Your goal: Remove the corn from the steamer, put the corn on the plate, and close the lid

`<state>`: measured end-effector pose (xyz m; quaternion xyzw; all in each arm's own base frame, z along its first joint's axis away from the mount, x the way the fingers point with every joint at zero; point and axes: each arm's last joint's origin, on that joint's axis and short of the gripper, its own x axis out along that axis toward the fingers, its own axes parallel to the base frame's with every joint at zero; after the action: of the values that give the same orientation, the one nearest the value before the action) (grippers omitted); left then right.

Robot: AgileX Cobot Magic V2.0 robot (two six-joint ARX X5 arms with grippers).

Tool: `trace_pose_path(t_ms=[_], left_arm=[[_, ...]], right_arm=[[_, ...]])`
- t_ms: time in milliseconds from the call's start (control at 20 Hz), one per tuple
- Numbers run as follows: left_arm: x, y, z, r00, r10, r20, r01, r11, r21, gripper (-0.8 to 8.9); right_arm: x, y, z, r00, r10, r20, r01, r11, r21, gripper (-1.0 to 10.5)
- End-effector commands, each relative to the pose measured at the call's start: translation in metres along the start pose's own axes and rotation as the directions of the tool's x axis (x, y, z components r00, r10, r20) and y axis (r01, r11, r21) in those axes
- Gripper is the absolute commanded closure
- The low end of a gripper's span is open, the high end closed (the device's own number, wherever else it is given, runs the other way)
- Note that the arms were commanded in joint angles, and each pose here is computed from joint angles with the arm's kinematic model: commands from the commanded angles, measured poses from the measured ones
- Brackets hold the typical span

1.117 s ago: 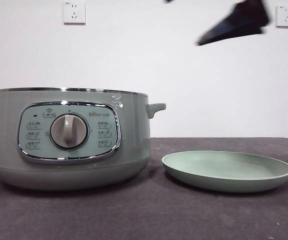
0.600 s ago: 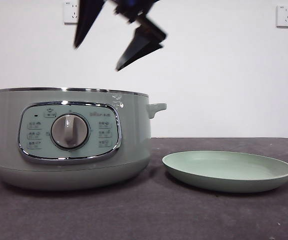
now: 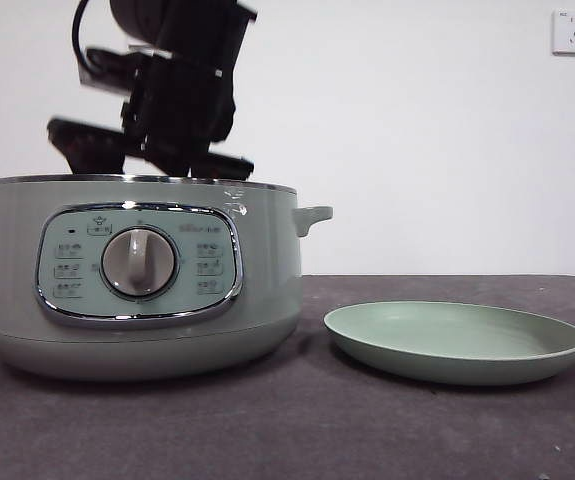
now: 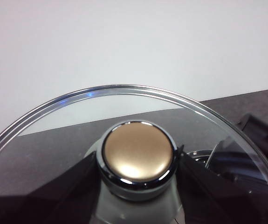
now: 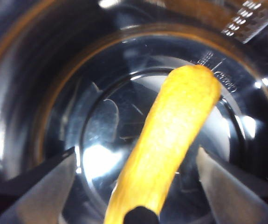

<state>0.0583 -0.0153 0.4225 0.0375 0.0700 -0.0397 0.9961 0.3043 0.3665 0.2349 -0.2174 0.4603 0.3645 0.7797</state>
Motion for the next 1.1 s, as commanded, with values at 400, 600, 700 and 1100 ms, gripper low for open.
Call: trace_pose_path(t_ms=[400, 600, 700, 1100], left_arm=[[-0.004, 0.001, 0.004, 1.0, 0.001, 0.019, -0.001, 1.0, 0.005, 8.22], [0.02, -0.007, 0.006, 0.999, -0.007, -0.036, 0.008, 1.0, 0.024, 8.22], [0.034, -0.013, 0.007, 0.998, -0.029, -0.063, 0.031, 0.999, 0.032, 8.22], [0.073, -0.031, 0.008, 0.98, -0.166, -0.111, 0.17, 0.985, 0.028, 8.22]], right_arm=[[-0.026, -0.004, 0.004, 0.999, -0.033, 0.034, 0.033, 0.999, 0.007, 9.6], [-0.107, -0.02, -0.004, 0.997, -0.056, 0.058, 0.054, 0.998, 0.04, 9.6], [-0.14, -0.039, -0.019, 0.997, -0.078, -0.005, 0.078, 0.993, 0.083, 9.6], [-0.185, -0.091, -0.074, 0.958, -0.188, -0.215, 0.244, 0.93, 0.274, 9.6]])
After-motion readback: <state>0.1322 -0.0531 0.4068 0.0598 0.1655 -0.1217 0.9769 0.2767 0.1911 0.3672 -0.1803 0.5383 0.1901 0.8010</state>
